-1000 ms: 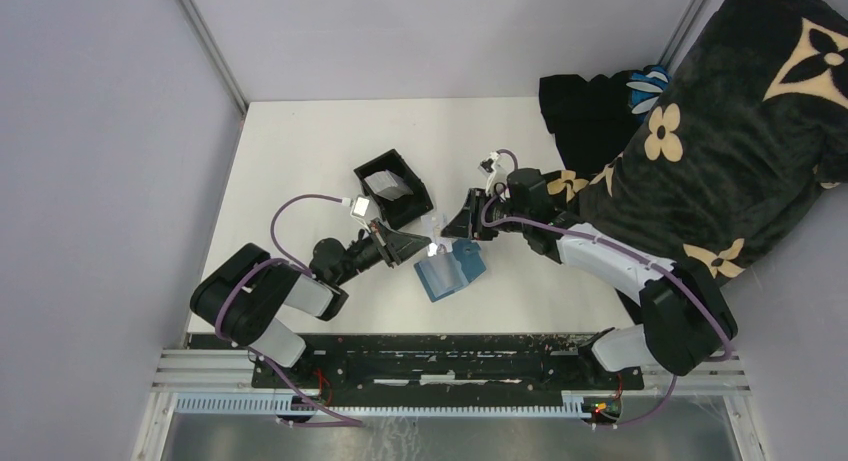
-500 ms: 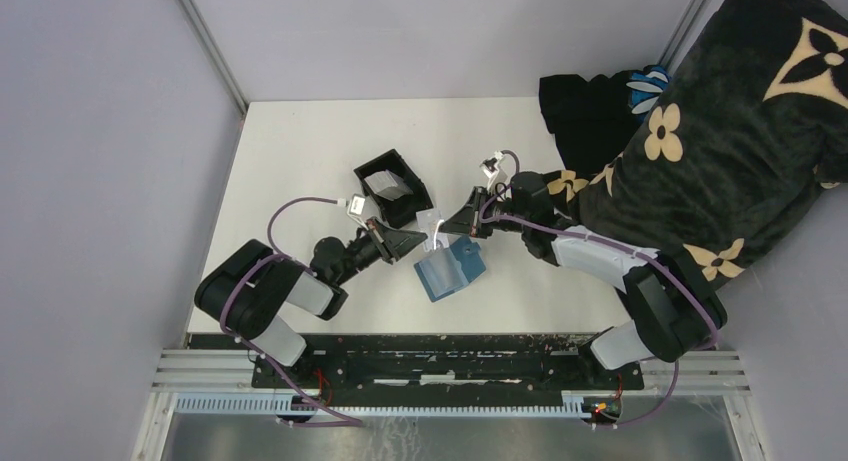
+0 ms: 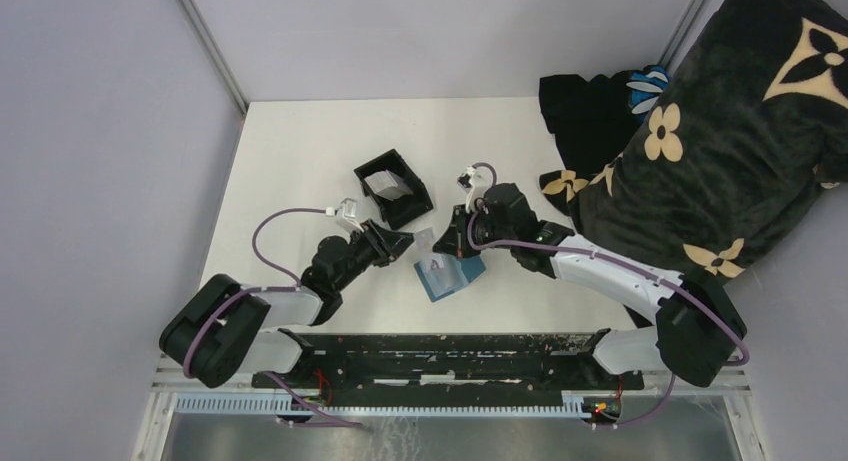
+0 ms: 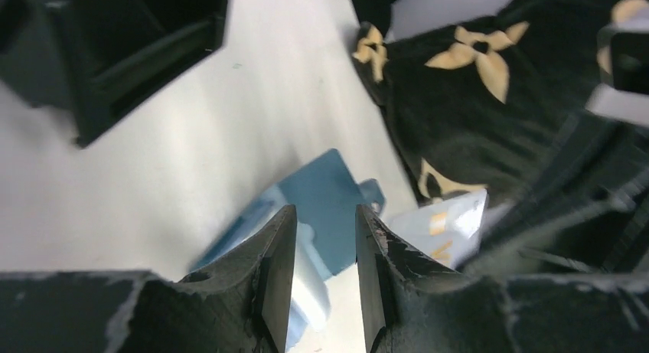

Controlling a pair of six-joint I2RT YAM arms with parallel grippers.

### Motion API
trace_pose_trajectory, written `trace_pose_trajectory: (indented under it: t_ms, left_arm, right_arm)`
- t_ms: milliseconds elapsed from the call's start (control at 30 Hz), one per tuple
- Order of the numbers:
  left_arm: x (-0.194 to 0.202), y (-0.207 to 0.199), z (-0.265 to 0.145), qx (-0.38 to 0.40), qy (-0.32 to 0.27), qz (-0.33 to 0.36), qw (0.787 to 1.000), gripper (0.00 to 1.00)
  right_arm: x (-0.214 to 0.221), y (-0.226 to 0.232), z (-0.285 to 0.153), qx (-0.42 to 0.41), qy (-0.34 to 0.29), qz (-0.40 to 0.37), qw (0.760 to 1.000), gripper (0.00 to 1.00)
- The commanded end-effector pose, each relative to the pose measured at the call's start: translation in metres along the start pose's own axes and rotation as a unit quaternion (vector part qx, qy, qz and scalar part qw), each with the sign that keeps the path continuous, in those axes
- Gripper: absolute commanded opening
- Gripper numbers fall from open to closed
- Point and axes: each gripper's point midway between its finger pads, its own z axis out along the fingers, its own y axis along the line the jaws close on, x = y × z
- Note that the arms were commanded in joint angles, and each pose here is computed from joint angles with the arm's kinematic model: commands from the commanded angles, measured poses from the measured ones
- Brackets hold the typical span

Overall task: Put the credit cards into the card holder
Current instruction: Pick up the credit card from the storage box, then turn over the card slot in the card holder.

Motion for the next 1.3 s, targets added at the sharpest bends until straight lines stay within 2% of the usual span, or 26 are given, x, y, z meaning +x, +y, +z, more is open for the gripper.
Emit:
trace_pose_trajectory:
  t_ms: [0, 167, 333, 667, 867, 1267]
  left_arm:
    - [0.001, 0.047, -0.012, -0.117, -0.013, 0.036, 0.992, 0.41]
    - [0.008, 0.059, -0.021, -0.159, -0.01, 0.046, 0.986, 0.36]
    - [0.019, 0.057, -0.023, -0.177, 0.003, 0.069, 0.982, 0.2]
    - [0.039, 0.06, -0.024, -0.192, 0.023, 0.077, 0.978, 0.1]
    - [0.039, 0.057, -0.022, -0.19, 0.023, 0.079, 0.978, 0.1]
    - [0.041, 0.06, -0.022, -0.196, 0.024, 0.08, 0.977, 0.08]
  right_arm:
    - [0.003, 0.003, -0.005, 0.081, -0.001, -0.098, 0.992, 0.01]
    - [0.022, 0.003, 0.001, 0.139, 0.027, -0.164, 0.976, 0.01]
    - [0.033, 0.003, 0.005, 0.203, 0.058, -0.231, 0.95, 0.01]
    - [0.045, -0.011, 0.009, 0.297, 0.108, -0.298, 0.9, 0.01]
    - [0.049, -0.012, 0.013, 0.304, 0.117, -0.304, 0.895, 0.01]
    - [0.059, -0.001, 0.023, 0.28, 0.126, -0.295, 0.905, 0.01]
